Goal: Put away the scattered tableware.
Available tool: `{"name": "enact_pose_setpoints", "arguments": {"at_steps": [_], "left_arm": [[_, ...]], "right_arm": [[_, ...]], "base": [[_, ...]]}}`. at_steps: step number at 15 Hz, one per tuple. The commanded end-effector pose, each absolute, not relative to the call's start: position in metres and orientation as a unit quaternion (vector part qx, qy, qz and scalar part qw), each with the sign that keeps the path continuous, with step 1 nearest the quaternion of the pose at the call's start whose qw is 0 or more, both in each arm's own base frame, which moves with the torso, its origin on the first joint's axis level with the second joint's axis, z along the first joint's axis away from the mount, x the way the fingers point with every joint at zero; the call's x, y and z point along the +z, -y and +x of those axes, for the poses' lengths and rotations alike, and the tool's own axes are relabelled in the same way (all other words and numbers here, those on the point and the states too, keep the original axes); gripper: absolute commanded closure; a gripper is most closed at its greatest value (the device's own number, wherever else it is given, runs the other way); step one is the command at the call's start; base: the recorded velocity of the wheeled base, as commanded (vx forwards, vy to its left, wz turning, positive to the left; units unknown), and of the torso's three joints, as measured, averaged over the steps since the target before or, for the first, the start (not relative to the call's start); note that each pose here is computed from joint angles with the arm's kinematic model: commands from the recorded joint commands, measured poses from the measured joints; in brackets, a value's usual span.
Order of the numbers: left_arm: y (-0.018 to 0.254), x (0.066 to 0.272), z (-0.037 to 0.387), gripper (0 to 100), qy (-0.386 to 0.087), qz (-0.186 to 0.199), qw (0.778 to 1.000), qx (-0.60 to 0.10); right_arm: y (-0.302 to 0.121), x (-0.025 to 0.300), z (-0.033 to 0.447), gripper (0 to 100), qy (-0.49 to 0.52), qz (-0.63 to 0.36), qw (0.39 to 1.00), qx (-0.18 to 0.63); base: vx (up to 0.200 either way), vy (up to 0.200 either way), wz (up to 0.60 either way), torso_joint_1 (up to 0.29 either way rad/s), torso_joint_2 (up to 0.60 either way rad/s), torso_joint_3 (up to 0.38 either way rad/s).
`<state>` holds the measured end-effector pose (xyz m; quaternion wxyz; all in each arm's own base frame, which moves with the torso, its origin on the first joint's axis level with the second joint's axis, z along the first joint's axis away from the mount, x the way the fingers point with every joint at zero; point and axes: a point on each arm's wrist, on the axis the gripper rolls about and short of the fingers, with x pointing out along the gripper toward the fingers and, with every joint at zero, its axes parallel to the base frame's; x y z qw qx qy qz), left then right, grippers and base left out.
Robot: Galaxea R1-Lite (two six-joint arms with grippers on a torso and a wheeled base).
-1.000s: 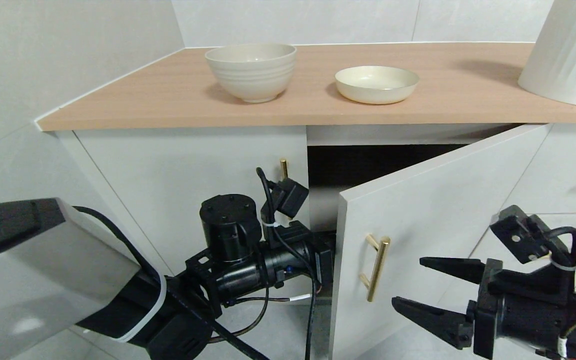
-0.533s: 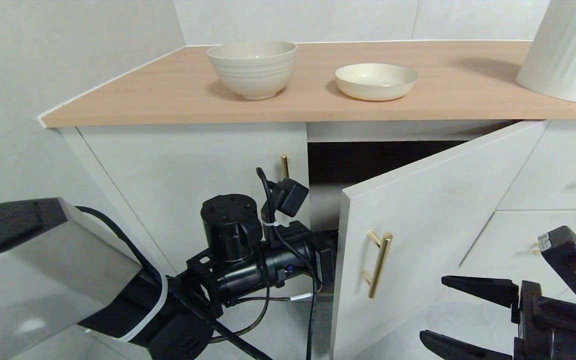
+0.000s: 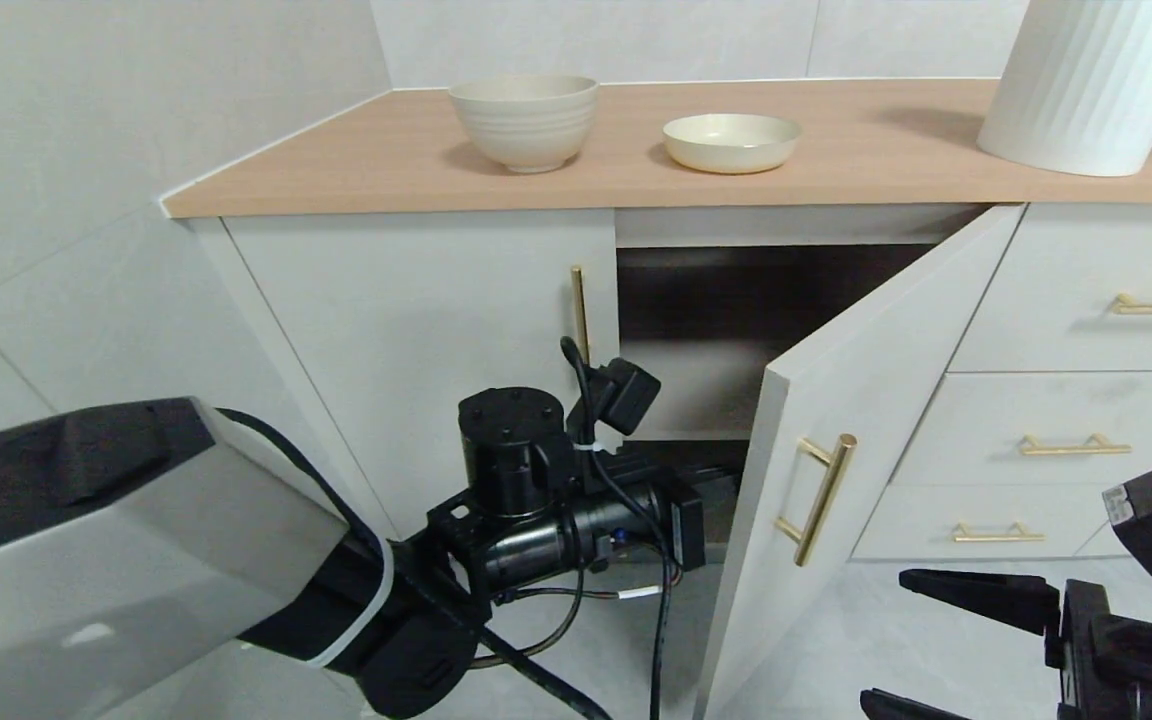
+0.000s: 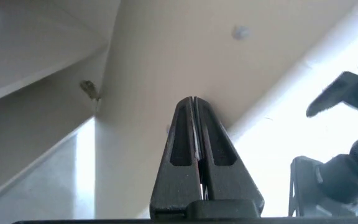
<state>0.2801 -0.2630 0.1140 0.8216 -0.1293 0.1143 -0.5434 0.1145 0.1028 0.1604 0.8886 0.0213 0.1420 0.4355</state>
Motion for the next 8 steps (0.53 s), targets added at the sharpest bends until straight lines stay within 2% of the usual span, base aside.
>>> {"name": "enact_pose_setpoints", "arguments": {"at_steps": [1, 4, 7, 8], "left_arm": [[0.2706, 0.1033, 0.2905, 100, -0.122, -0.132, 0.823, -0.539], [0.2724, 0.1061, 0.2925, 100, -0.121, -0.131, 0.823, -0.54], [0.2747, 0.1078, 0.2951, 100, -0.117, -0.132, 0.823, -0.54], [0.2769, 0.107, 0.2976, 100, -0.122, -0.132, 0.823, -0.539]], "right_arm": [[-0.1026, 0.1608, 0.1141, 0, -0.141, 0.022, 0.889, 0.436], [-0.1026, 0.1602, 0.1141, 0, -0.142, 0.021, 0.889, 0.436], [-0.1025, 0.1604, 0.114, 0, -0.141, 0.022, 0.889, 0.436], [-0.1025, 0.1604, 0.114, 0, -0.141, 0.022, 0.889, 0.436]], "base": [[0.0, 0.0, 0.0, 0.0, 0.0, 0.0], [0.0, 0.0, 0.0, 0.0, 0.0, 0.0], [-0.2, 0.0, 0.0, 0.012, 0.0, -0.001], [0.0, 0.0, 0.0, 0.0, 0.0, 0.0]]}}
